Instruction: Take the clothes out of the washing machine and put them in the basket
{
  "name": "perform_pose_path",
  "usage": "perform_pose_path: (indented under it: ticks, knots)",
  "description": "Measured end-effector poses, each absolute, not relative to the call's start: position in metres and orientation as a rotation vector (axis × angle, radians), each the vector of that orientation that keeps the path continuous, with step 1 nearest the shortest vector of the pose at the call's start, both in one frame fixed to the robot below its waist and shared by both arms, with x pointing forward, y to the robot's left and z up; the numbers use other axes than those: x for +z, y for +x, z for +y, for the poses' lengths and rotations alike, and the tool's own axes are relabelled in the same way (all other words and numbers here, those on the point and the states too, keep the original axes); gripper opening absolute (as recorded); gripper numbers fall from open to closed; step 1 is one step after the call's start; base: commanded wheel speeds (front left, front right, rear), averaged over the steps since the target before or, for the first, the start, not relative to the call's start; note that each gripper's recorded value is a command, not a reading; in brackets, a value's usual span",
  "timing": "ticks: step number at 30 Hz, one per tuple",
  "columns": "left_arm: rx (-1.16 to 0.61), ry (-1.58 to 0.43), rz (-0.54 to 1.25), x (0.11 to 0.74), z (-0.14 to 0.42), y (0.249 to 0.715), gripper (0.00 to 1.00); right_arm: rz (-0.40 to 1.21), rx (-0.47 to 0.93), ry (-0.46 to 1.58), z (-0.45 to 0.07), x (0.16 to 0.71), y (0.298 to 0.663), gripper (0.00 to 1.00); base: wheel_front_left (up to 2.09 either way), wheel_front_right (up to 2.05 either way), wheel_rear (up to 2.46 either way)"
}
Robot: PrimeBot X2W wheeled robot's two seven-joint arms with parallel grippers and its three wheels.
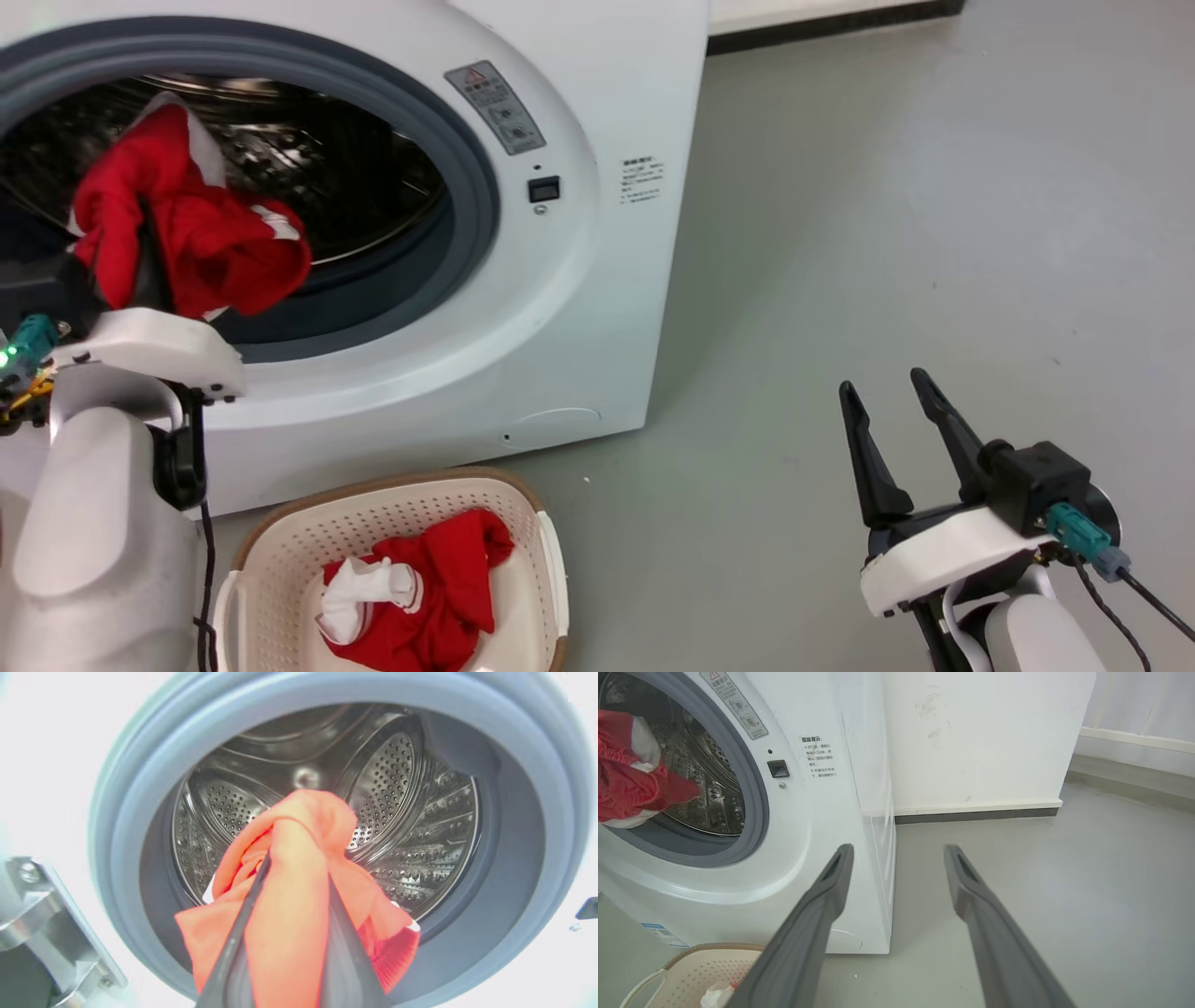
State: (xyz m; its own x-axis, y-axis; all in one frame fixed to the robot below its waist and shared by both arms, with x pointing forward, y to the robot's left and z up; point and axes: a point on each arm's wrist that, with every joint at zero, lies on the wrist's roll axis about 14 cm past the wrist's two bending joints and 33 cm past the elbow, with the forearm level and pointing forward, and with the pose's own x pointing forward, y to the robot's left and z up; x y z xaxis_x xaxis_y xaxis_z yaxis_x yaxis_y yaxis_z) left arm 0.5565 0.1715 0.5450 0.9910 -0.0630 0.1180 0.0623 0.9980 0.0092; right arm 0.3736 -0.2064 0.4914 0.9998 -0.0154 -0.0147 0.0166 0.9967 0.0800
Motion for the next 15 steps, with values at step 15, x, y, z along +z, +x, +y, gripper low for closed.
perform_pose_path:
  ticks: [15]
  knots:
    - [-0.086,-0.006,-0.213,0.579,0.169,0.469,0.0,-0.002,0.08,0.077,-0.174,0.505,0.372,1.0,0.0,0.0,0.0]
